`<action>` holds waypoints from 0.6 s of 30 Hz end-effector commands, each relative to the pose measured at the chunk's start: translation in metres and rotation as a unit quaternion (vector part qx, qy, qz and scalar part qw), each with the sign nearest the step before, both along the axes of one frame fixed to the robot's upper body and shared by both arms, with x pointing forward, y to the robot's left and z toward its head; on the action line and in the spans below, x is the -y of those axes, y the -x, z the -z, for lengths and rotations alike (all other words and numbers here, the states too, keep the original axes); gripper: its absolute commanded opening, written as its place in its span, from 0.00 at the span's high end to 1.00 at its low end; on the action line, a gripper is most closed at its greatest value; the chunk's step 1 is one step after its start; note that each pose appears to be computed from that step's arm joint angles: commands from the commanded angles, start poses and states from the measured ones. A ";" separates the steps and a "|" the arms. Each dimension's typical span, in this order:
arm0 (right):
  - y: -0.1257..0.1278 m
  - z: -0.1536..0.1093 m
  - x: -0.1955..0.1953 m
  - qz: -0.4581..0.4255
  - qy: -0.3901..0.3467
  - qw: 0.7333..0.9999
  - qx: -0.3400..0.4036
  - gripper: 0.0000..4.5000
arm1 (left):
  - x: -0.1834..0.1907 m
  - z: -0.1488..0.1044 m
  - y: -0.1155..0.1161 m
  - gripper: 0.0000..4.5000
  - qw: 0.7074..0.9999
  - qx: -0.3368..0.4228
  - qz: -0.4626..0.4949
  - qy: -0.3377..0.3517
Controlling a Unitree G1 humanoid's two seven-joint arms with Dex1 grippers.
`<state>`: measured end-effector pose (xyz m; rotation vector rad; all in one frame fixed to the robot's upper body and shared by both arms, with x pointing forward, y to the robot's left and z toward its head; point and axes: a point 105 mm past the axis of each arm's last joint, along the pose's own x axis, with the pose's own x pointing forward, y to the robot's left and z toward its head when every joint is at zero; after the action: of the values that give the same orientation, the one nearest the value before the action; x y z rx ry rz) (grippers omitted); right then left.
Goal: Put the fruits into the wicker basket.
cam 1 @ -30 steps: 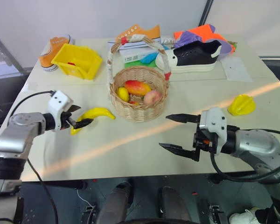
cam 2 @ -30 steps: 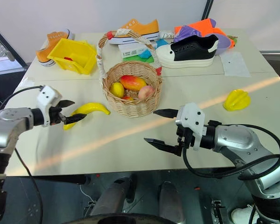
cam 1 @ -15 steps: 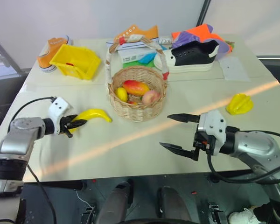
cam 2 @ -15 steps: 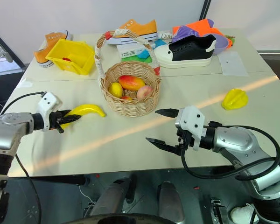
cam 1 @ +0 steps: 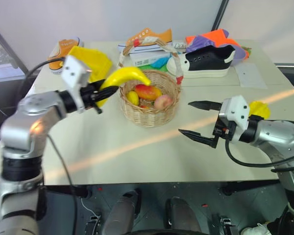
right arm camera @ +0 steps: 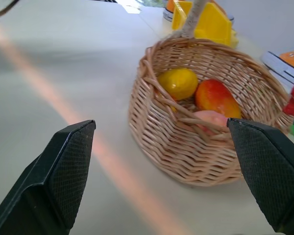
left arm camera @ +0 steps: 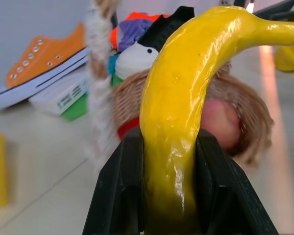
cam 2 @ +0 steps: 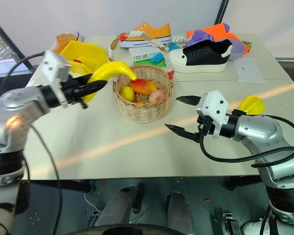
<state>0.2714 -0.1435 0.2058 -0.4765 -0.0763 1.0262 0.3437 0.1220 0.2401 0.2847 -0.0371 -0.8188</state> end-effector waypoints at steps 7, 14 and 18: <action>0.001 -0.009 0.019 0.050 0.009 0.998 0.030 0.00 | 0.040 0.001 -0.033 0.84 0.998 0.032 -0.008 -0.059; -0.009 -0.003 0.069 0.173 0.010 0.985 0.020 0.00 | 0.044 -0.020 -0.032 0.17 0.997 0.077 0.007 -0.005; -0.017 0.004 0.119 0.287 -0.046 0.956 -0.021 0.00 | 0.036 -0.033 -0.025 0.07 0.994 0.106 0.012 0.032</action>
<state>0.2881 -0.2416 0.1967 -0.4108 0.0547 0.5583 0.3773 0.0821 0.2522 0.3252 -0.1627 -0.8053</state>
